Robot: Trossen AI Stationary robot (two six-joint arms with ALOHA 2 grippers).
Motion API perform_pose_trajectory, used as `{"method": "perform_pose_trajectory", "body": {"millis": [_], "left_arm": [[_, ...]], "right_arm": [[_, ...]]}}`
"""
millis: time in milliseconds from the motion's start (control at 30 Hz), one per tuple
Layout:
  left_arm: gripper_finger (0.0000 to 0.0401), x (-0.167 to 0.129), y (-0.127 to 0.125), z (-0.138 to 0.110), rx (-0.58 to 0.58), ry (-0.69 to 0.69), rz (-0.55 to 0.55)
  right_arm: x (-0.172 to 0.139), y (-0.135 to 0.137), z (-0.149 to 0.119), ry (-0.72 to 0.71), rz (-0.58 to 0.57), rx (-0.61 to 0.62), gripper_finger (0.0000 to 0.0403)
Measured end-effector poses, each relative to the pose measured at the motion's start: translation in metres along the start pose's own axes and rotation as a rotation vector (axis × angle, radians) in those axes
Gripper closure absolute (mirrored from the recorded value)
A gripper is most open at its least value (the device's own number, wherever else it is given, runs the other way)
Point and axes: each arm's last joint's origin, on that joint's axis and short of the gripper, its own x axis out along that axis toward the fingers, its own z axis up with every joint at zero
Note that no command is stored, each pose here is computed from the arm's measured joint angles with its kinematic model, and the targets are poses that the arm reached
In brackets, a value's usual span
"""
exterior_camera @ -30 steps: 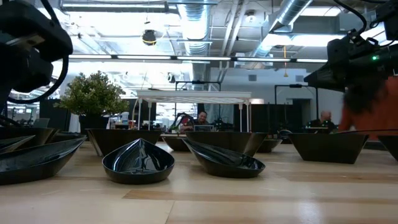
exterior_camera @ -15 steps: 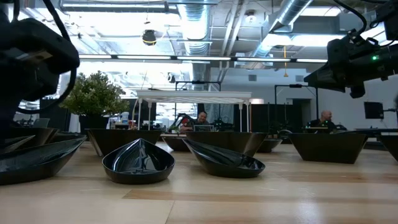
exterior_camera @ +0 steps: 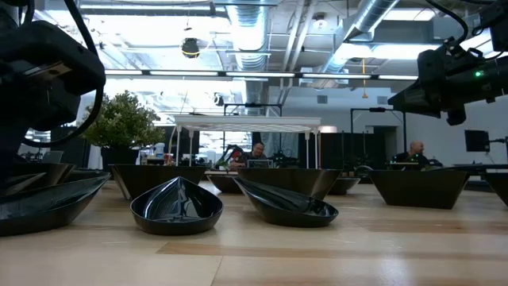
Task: Pick & Place Mini shaped plates
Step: Stack the black drop shaped plate on top of the black drop shaped plate on the shelf
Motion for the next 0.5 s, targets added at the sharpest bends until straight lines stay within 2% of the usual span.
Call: {"method": "perform_pose_trajectory", "body": {"millis": [333, 500], "left_arm": [[0.0388, -0.0006, 0.0008, -0.002, 0.005, 0.031, 0.012], [0.039, -0.0007, 0.0007, -0.002, 0.004, 0.033, 0.012]], "right_arm": [[0.0, 0.0, 0.0, 0.0, 0.0, 0.0, 0.0284], [0.0, 0.0, -0.0001, 0.0, 0.0, 0.0, 0.0284]]}}
